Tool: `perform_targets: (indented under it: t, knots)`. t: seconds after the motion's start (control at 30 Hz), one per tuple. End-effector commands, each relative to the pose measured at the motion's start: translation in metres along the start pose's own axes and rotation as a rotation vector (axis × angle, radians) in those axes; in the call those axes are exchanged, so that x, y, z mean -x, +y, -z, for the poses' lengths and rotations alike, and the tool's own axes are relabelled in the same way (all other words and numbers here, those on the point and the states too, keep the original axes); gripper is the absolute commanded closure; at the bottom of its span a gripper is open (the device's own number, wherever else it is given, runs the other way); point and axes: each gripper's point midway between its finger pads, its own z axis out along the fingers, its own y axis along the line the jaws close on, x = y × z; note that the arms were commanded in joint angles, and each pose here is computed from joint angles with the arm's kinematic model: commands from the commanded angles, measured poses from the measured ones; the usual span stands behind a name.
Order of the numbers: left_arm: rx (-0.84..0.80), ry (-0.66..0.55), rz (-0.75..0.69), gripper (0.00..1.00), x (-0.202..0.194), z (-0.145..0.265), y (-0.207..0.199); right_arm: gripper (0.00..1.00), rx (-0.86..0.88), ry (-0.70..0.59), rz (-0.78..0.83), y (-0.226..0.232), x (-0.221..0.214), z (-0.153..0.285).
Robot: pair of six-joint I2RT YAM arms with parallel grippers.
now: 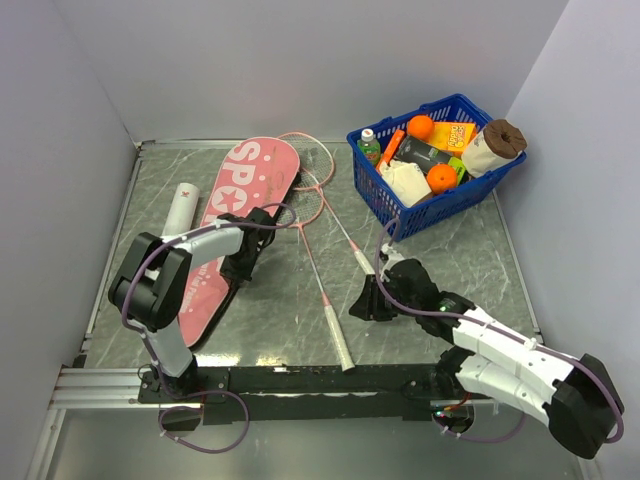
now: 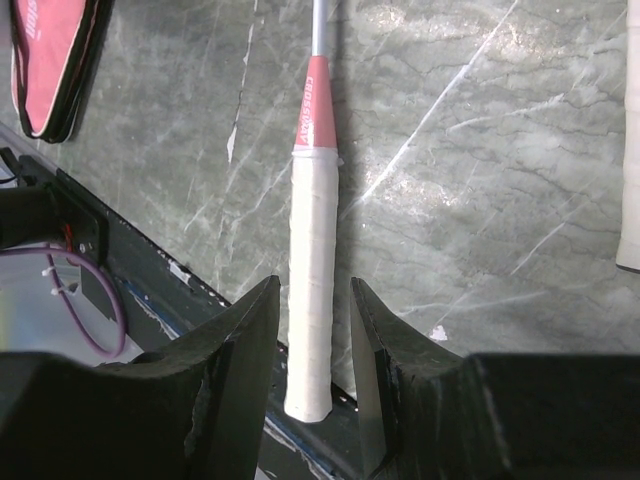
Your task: Pack up the badminton gear
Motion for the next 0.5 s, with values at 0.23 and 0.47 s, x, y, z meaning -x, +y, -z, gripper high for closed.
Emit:
perform_targets:
  t: [0.23,0.47]
  knots:
    - [-0.207,-0.224,0.086,0.99,0.038,0.068,-0.013,0.58,0.052,-0.046,0.016,0.013,0.012,0.006]
    - [-0.32,-0.345,0.104,0.99,0.052,0.108,-0.02,0.58,0.033,-0.08,0.042,0.019,0.028,0.011]
